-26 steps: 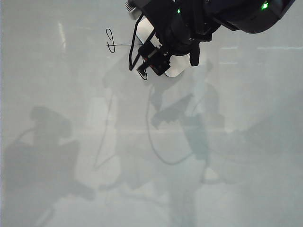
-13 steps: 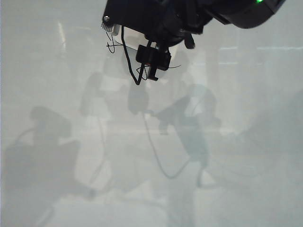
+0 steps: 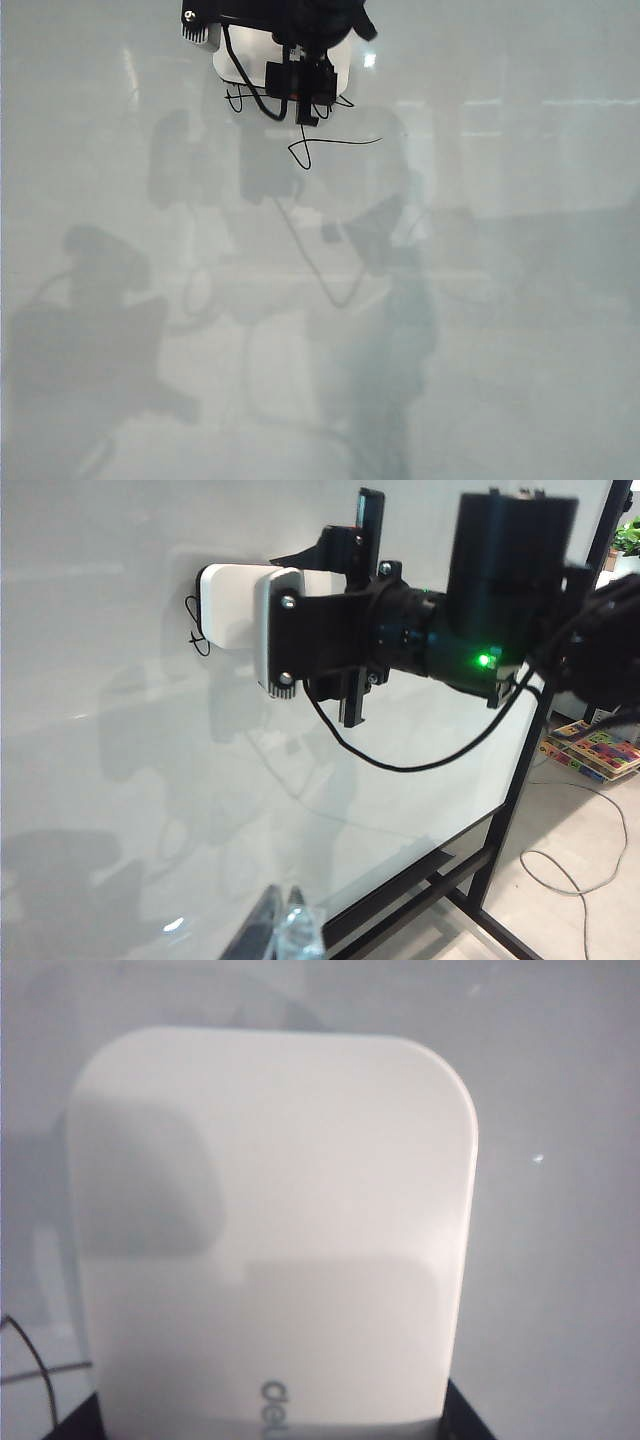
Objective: Grab the whiteboard eraser that is attached to the surface of the whiteboard and use it to clean the writing on the whiteboard.
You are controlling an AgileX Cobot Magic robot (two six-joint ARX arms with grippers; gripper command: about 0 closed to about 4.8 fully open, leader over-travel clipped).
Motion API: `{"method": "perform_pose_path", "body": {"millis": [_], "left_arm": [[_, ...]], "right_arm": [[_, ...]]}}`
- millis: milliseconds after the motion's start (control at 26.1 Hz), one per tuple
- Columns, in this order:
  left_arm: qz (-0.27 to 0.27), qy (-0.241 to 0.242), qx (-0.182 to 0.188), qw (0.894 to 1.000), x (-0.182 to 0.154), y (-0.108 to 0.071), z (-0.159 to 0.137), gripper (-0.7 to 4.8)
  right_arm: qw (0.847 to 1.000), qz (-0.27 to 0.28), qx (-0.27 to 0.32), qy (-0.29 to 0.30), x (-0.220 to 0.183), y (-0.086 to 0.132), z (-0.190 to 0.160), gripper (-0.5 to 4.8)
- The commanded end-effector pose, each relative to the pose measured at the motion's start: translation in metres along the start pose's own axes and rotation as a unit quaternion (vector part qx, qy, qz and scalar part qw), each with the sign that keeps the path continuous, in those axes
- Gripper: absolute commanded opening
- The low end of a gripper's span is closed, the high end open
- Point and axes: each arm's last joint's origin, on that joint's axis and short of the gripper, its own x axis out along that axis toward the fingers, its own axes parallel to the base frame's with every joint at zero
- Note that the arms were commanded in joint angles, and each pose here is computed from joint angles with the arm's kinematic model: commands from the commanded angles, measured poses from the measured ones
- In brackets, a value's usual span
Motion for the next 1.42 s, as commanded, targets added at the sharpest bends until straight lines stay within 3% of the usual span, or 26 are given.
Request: {"method": "perform_pose_path", "body": {"millis": [38, 268, 651, 957, 1072, 1417], "left_arm": [[-0.002, -0.007, 0.005, 1.000, 0.000, 0.000, 0.002, -0.05], [-0.001, -0.007, 0.004, 1.000, -0.001, 0.000, 0.002, -0.05], [-0.002, -0.007, 0.005, 1.000, -0.001, 0.000, 0.002, -0.05], [-0.002, -0.007, 0.004, 1.000, -0.001, 0.000, 0.002, -0.05], [-0.001, -0.007, 0.005, 1.000, -0.001, 0.000, 0.002, -0.05], [-0.001, -0.007, 0.004, 1.000, -0.001, 0.000, 0.002, -0.05]], "right_arm": [[0.999, -0.002, -0.020, 0.032, -0.007, -0.015, 0.010, 2.56], [0.999, 0.015, -0.043, -0.001, -0.027, -0.009, 0.040, 2.55], [0.999, 0.013, -0.042, 0.030, -0.002, 0.020, 0.039, 2.55], [0.999, -0.026, -0.014, 0.043, 0.013, -0.017, 0.034, 2.51], [0.999, -0.022, -0.018, 0.037, 0.017, -0.018, 0.031, 2.51], [0.997, 0.028, -0.053, 0.044, 0.039, 0.035, 0.038, 2.51]]}}
